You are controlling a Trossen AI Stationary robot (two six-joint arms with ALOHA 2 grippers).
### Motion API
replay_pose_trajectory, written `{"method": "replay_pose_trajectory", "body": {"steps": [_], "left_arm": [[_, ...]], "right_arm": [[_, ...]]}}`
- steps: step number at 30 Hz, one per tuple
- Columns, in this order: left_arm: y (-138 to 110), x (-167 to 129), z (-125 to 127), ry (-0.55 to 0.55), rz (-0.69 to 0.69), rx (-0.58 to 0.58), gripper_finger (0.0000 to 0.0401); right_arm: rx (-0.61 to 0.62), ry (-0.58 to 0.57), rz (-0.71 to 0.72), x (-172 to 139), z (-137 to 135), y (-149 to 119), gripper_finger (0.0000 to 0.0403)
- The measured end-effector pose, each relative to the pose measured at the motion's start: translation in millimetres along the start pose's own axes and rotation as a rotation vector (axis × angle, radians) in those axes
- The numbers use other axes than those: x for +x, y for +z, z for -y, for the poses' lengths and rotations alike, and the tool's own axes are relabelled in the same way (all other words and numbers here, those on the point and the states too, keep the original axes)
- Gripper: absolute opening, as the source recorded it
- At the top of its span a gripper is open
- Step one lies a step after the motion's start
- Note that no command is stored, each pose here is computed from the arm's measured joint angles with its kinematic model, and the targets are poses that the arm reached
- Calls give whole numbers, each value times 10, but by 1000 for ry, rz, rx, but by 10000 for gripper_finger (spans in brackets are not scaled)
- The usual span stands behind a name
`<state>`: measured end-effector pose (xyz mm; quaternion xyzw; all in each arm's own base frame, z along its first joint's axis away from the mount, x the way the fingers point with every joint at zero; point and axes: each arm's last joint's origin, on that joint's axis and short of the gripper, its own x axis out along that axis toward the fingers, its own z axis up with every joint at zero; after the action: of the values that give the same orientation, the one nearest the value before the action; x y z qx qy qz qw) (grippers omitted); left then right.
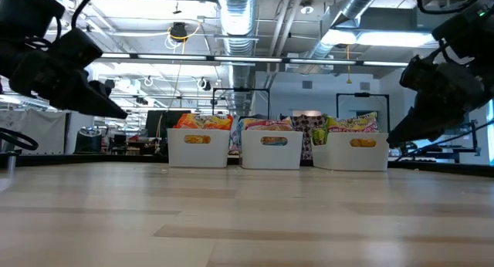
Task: Sort Maruchan noodles
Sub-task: Return to Home Position
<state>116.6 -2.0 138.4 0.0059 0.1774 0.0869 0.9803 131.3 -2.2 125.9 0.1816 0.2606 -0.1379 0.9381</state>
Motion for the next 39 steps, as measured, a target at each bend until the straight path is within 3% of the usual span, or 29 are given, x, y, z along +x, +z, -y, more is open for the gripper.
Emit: {"method": "replay_pose_trajectory", "body": {"steps": [16,39], "left_arm": [[179,-190,-39,-12,249,-64,125],[257,-316,-67,-19,393,-99,125]], "right_arm": [[50,115,241,-340,2,143,127],[107,247,516,-564,6,231,127]]}}
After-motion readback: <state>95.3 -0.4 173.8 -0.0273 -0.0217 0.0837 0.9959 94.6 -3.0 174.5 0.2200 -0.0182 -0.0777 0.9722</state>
